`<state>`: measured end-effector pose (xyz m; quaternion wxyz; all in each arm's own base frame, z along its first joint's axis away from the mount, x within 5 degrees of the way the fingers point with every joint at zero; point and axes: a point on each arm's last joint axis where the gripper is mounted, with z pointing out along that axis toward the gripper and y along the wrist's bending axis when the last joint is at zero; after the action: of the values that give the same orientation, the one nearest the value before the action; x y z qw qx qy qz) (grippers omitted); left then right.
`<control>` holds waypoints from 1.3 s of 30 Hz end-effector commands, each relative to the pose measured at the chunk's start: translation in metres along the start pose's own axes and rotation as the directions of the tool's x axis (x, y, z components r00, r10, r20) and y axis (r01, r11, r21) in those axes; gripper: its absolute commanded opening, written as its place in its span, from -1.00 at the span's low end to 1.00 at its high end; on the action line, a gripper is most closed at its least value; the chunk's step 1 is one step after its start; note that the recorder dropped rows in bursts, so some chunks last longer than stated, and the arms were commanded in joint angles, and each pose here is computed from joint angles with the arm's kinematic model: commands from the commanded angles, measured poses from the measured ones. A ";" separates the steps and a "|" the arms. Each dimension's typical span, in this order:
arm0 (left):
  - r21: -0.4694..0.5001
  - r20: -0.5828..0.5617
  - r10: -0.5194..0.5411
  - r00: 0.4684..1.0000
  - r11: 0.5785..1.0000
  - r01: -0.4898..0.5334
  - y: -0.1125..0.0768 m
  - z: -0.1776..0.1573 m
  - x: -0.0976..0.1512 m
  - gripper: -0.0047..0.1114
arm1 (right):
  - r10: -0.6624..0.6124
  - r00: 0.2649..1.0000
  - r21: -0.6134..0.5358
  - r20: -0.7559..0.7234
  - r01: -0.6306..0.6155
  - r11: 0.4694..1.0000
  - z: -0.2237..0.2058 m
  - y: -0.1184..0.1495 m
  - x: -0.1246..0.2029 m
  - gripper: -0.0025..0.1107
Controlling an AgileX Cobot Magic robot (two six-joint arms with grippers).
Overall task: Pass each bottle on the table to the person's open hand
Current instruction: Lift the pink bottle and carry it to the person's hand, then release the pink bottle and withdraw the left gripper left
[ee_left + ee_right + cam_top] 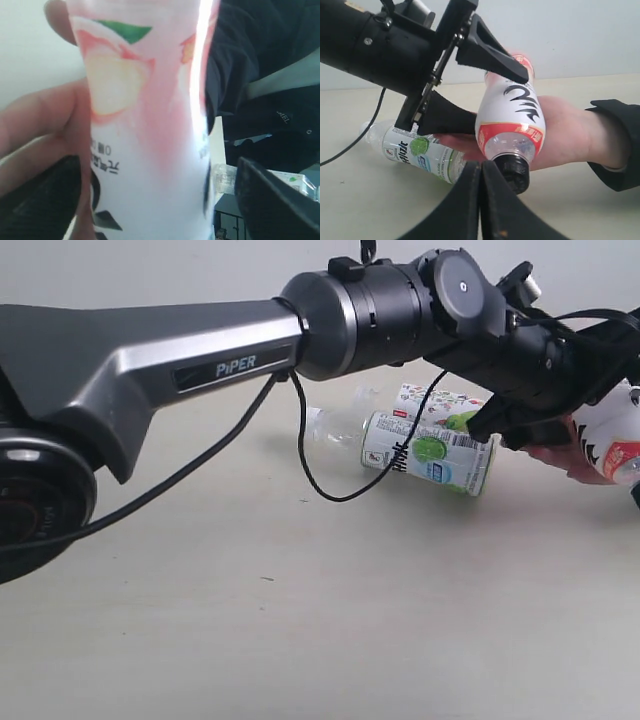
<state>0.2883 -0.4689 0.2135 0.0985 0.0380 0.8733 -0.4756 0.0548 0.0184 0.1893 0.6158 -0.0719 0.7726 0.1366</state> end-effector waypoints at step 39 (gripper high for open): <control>-0.052 -0.359 0.725 0.587 0.613 -0.789 -0.052 -0.191 0.029 -0.90 | -0.002 1.000 0.002 0.012 0.002 1.000 0.000 0.000 0.000 -0.96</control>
<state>0.2275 -0.3523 0.3555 0.1350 0.4708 0.8122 -0.3170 0.0548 0.0184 0.1893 0.6158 -0.0719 0.7726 0.1366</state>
